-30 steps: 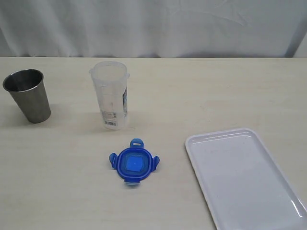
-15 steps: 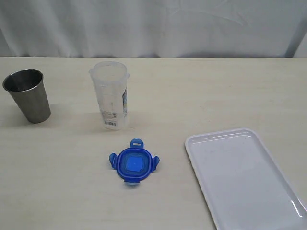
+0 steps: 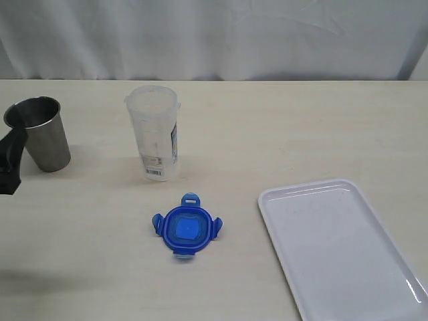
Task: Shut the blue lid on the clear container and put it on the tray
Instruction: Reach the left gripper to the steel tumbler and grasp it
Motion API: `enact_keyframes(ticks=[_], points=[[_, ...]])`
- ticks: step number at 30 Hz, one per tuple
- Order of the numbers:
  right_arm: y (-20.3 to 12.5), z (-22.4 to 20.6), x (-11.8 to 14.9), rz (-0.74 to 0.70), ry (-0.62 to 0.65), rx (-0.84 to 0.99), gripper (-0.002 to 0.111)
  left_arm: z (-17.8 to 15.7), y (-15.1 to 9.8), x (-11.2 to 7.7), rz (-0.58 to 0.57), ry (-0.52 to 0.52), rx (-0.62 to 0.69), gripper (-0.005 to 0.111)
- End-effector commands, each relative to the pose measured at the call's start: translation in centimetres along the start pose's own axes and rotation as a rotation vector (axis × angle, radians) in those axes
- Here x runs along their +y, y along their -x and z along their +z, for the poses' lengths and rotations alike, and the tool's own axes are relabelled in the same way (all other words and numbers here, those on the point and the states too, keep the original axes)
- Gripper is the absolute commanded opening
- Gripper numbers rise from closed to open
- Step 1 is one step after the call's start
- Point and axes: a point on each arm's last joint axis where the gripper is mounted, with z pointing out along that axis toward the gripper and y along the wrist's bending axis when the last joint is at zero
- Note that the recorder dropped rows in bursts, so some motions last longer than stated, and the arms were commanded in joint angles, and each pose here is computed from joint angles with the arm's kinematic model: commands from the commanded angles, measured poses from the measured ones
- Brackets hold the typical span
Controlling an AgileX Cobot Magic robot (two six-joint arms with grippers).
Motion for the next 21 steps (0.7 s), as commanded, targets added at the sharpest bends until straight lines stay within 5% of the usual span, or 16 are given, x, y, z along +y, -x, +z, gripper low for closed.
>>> enact_keyframes(ticks=[1, 21], points=[[-0.1, 0.0, 0.0, -0.002, -0.008, -0.005, 0.004, 2.3, -1.5, 0.4, -0.002, 0.008, 0.064, 0.097], [-0.1, 0.0, 0.0, -0.005, -0.008, -0.005, 0.004, 8.7, -7.3, 1.0, 0.032, -0.027, 0.229, 0.097]])
